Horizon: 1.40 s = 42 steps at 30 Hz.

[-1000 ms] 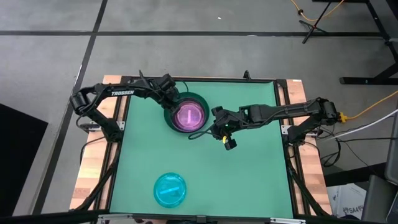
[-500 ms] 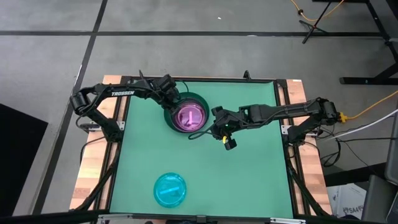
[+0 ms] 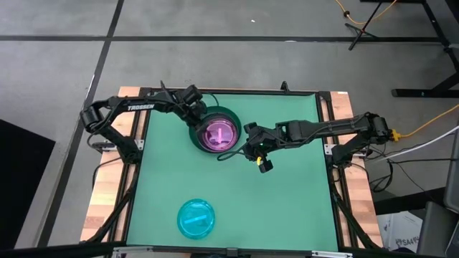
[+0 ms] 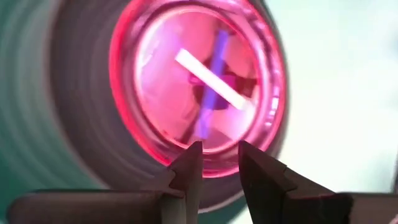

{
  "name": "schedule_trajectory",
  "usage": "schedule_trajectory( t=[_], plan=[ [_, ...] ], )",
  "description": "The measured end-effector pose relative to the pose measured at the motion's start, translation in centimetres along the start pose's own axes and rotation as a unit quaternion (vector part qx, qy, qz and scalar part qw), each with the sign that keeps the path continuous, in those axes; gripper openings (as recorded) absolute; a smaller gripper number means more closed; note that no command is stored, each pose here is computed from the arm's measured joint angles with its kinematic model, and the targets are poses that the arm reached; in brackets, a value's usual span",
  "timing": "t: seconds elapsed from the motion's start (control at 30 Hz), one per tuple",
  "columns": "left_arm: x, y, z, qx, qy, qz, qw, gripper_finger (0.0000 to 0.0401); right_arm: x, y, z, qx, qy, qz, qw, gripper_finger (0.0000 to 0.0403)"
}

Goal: Stack plastic plates
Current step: Stack the blue plate on top of the light pink plate

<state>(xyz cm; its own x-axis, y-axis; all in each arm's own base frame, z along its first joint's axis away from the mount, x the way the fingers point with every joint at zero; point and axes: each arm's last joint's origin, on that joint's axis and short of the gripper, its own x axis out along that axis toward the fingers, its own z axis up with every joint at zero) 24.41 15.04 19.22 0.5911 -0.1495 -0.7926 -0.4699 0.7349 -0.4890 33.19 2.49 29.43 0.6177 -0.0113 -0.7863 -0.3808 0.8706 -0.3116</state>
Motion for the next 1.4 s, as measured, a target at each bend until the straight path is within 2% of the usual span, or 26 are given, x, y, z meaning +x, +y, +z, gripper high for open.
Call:
schedule_trajectory(
  t=[0.2,0.5,0.67,0.83,1.0,1.13,1.4],
  plan=[
    [0.7,-1.4,-0.6,0.017,0.027,-0.026,0.999,0.0096,0.0,0.0,0.0,0.0,0.0,0.0,1.0,0.0088],
    [2.2,-4.8,-1.9,0.071,0.063,-0.048,0.994,0.0096,0.0,0.0,0.0,0.0,0.0,0.0,1.0,0.0088],
    [3.1,-7.3,-3.3,0.094,0.092,-0.062,0.989,0.0096,0.0,0.0,0.0,0.0,0.0,0.0,1.0,0.0088],
    [4.0,-10.0,-5.5,0.125,0.134,-0.052,0.982,0.0096,0.0,0.0,0.0,0.0,0.0,0.0,1.0,0.0088],
    [4.7,-12.5,-8.0,0.133,0.172,-0.035,0.975,0.0096,0.0,0.0,0.0,0.0,0.0,0.0,1.0,0.0088],
    [4.9,-14.1,-9.6,0.138,0.198,-0.047,0.969,0.0096,0.0,0.0,0.0,0.0,0.0,0.0,1.0,0.0088],
    [5.1,-15.6,-11.0,0.103,0.212,-0.051,0.97,0.0096,0.0,0.0,0.0,0.0,0.0,0.0,1.0,0.0088]
  ],
)
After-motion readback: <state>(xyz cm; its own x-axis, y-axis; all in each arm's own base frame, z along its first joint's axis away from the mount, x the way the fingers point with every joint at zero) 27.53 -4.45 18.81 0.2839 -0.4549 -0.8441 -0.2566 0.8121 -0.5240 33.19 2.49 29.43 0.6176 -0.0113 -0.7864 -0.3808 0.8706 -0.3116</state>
